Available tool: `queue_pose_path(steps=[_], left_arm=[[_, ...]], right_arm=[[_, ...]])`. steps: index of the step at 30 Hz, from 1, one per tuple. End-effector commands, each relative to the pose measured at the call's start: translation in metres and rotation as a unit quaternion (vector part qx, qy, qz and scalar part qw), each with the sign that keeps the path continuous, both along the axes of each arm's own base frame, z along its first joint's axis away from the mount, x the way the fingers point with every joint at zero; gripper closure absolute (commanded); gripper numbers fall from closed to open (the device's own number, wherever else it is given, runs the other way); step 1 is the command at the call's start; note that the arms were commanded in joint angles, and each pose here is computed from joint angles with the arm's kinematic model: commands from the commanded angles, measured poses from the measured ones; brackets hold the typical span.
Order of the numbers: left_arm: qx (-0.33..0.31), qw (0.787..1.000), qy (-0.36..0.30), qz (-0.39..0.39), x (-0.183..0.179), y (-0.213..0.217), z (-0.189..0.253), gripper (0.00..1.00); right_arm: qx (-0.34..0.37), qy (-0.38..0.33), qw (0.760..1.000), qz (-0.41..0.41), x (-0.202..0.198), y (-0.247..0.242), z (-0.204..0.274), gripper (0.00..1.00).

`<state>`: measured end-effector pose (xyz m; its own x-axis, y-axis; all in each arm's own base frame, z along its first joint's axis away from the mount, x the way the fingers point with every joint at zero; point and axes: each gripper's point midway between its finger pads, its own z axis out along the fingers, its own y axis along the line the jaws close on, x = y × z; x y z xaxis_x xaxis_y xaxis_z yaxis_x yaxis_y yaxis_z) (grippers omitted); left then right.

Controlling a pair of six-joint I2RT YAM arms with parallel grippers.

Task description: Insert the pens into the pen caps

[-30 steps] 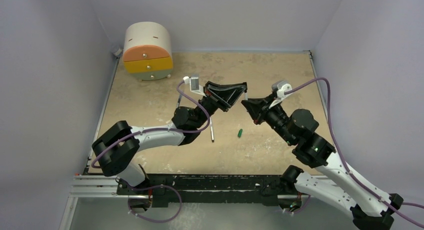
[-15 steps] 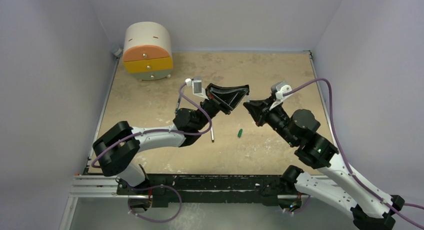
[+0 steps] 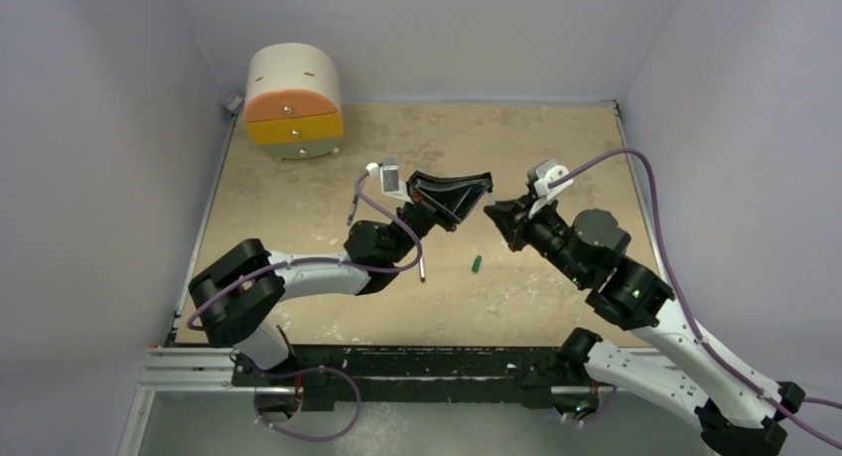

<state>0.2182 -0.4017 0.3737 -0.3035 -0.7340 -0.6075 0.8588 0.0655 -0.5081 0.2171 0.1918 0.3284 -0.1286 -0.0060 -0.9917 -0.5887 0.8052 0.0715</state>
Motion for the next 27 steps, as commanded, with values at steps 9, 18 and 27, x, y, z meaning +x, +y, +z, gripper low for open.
queue_pose_path(steps=[9, 18, 27], left_arm=[[0.128, 0.981, 0.027, -0.143, -0.066, -0.047, -0.076, 1.0], [0.123, 0.989, -0.002, -0.079, -0.051, -0.025, -0.04, 0.62], [0.109, 0.991, 0.002, -0.081, -0.055, -0.015, -0.039, 0.63]], right_arm=[[0.131, -0.137, 0.981, -0.029, 0.006, -0.01, 0.117, 1.0], [0.151, -0.11, 0.982, -0.011, -0.003, -0.008, 0.093, 1.0], [0.148, -0.109, 0.983, -0.002, -0.005, -0.005, 0.092, 1.0]])
